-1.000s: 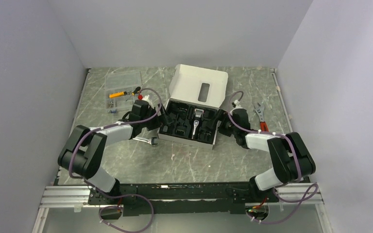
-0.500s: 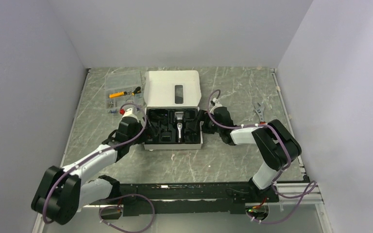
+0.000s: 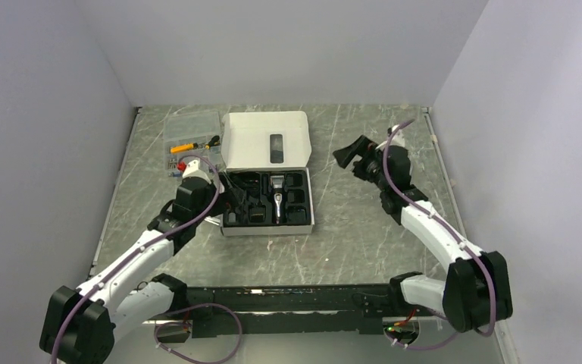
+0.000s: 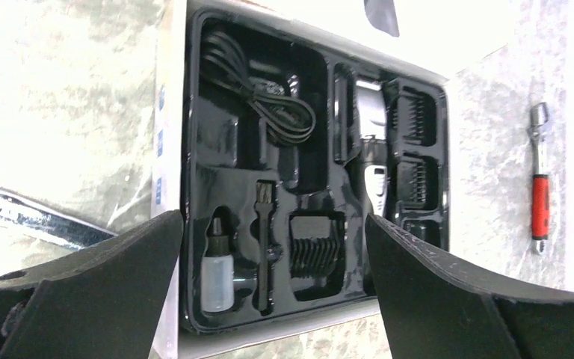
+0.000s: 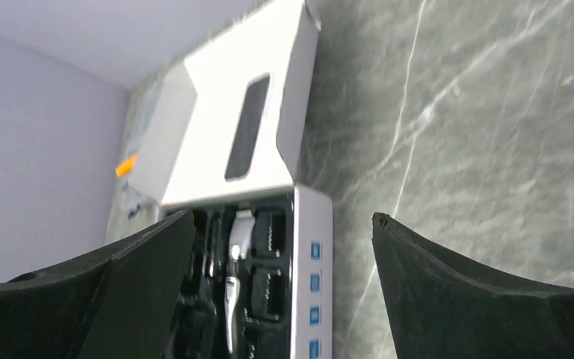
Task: Sort the hair-cutting tools
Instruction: Move the storage box to the center of the board, then pick up the haircut tool at the center of the board, then adjust the storage box at the center of the board, then place the haircut tool in the storage box.
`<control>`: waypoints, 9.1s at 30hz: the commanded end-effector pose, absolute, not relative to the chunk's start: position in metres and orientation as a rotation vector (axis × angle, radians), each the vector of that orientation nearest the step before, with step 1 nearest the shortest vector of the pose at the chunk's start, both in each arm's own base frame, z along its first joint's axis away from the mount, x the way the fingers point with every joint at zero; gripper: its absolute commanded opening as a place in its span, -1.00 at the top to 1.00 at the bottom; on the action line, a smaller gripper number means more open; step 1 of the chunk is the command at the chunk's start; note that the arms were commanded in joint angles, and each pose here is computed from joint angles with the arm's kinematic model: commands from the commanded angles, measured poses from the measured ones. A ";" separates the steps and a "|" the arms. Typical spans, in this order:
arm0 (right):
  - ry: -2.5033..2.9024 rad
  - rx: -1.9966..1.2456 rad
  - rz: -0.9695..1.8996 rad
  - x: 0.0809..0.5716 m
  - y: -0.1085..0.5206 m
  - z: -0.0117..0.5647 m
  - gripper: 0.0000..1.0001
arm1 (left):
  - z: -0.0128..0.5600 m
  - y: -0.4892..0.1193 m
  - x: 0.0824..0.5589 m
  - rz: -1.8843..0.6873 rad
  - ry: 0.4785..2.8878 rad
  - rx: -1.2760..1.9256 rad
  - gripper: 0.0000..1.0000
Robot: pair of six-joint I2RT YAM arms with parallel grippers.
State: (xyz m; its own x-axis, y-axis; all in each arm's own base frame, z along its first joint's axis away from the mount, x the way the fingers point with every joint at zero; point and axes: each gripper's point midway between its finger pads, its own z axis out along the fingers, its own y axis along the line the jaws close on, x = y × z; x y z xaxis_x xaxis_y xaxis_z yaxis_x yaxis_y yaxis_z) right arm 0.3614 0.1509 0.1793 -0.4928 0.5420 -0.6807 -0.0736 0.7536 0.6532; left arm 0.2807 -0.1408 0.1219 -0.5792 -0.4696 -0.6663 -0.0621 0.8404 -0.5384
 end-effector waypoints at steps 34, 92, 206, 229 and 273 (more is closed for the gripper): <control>1.988 0.057 1.121 0.437 0.269 0.091 -0.57 | 0.126 -0.191 0.358 -0.842 2.170 -0.211 -0.87; 2.021 0.371 0.621 0.293 0.098 0.132 -0.99 | 0.118 -0.268 0.481 -0.371 2.360 0.162 -0.99; 2.149 0.501 1.046 0.215 0.222 0.059 -0.91 | 0.134 -0.260 0.232 -0.669 2.297 0.168 0.33; 2.125 0.117 0.853 0.216 0.218 0.109 -1.00 | 0.126 -0.269 0.272 -0.523 2.453 -0.215 0.64; 1.989 0.162 0.798 0.200 0.172 0.140 -1.00 | 0.092 -0.283 0.265 -0.253 2.527 -0.685 -0.98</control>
State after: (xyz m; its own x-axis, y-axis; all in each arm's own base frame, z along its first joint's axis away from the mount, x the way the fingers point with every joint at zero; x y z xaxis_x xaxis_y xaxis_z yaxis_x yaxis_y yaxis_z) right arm 0.1972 0.1753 0.1356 -0.5603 0.4141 -0.7173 -0.1974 0.7743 0.6012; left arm 0.2704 -0.2881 0.0720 -0.7612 -0.4972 -0.4164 -0.4090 0.8663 -0.2866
